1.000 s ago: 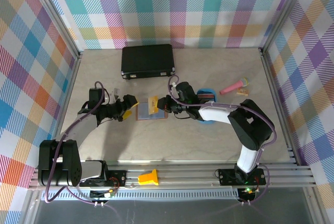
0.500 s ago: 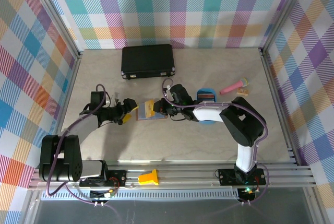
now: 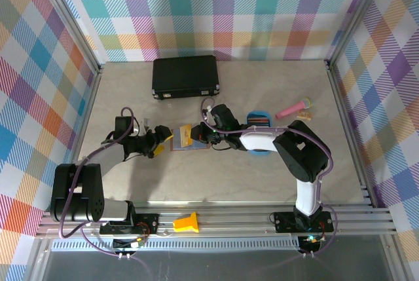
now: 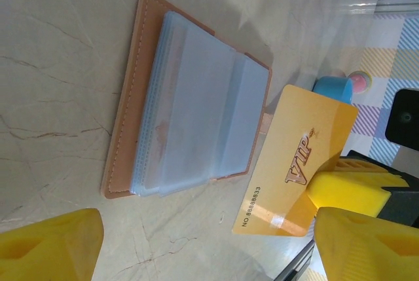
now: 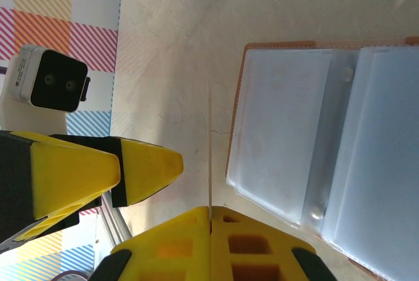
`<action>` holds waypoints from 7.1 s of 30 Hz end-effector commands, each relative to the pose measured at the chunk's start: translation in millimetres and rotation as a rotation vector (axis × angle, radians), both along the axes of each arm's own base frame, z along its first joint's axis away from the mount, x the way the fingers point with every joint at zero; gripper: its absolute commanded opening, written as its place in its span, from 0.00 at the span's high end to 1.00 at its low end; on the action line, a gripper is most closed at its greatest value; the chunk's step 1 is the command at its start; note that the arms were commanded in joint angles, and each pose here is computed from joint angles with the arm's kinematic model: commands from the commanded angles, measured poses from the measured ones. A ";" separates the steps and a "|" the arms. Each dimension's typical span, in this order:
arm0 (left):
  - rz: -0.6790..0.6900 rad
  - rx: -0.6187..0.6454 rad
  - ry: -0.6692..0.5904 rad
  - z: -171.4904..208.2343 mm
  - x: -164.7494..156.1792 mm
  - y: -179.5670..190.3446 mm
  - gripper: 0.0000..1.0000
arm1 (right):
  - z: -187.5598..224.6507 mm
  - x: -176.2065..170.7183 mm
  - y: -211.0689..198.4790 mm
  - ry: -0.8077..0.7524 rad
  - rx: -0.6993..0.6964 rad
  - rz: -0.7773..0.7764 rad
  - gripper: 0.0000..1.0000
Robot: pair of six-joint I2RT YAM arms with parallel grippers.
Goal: Put the credit cards into the card holder
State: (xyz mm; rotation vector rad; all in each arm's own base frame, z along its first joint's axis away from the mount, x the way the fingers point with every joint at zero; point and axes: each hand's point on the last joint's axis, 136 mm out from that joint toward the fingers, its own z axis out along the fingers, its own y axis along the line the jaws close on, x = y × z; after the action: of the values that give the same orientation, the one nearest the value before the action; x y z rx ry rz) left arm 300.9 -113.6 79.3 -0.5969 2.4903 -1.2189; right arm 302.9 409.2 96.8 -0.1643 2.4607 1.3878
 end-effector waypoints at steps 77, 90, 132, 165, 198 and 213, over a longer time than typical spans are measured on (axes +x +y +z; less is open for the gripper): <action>-0.109 0.012 -0.022 -30.1 33.9 -31.0 0.43 | -30.2 29.4 -28.9 0.054 -0.123 -0.123 1.00; -0.111 0.015 -0.013 -32.9 33.9 -31.0 0.44 | -38.7 29.6 -25.8 0.066 -0.129 -0.102 1.00; -0.114 0.023 0.010 -40.4 32.1 -31.1 0.45 | -44.7 32.9 -32.7 0.096 -0.087 -0.107 1.00; -0.117 0.022 0.024 -46.8 30.4 -33.5 0.45 | -54.4 23.2 -29.1 0.193 -0.029 -0.128 1.00; -0.103 0.032 0.039 -49.8 30.1 -32.3 0.56 | -48.5 16.5 -29.2 0.192 0.020 -0.120 1.00; -0.100 0.032 0.048 -52.6 29.5 -32.4 0.58 | -43.7 11.6 -21.8 0.176 0.041 -0.098 1.00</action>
State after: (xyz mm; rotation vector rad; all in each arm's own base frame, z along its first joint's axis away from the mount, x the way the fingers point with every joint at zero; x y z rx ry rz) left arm 332.6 -142.7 34.7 -0.5036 2.5748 -1.2231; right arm 324.0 381.7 47.9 0.1277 2.5465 1.4237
